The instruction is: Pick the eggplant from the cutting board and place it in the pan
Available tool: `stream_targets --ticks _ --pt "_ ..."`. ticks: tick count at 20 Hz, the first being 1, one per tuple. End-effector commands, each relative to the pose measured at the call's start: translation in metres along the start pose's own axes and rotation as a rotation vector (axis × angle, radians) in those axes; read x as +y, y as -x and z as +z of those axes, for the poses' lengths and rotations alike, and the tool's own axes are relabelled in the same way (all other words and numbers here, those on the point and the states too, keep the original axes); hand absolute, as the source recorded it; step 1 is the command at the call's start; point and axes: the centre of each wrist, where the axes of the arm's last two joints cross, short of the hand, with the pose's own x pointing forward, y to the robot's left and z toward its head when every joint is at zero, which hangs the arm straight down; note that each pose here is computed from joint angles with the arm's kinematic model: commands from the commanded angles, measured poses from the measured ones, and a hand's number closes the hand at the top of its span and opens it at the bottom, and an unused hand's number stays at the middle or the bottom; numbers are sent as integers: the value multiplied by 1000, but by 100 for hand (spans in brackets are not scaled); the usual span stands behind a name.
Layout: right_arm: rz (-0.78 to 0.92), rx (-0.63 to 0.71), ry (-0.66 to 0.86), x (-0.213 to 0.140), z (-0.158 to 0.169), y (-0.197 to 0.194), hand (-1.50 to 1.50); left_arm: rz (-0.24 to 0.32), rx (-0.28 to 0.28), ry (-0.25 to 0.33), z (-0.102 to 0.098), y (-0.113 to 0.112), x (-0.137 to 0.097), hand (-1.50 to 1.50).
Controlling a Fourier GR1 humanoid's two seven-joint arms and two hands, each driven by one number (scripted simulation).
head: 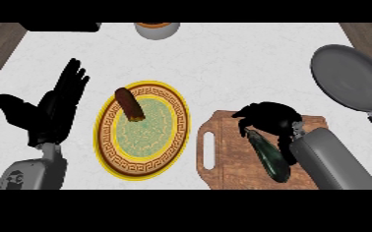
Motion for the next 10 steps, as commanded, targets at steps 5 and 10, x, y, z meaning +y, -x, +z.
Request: stream_targets --ticks 5,10 --pt "-297 401 230 11 -2 18 150 -4 6 -29 -6 -13 20 0" --pt "-282 594 540 -26 30 6 150 -2 28 -15 6 12 8 0"
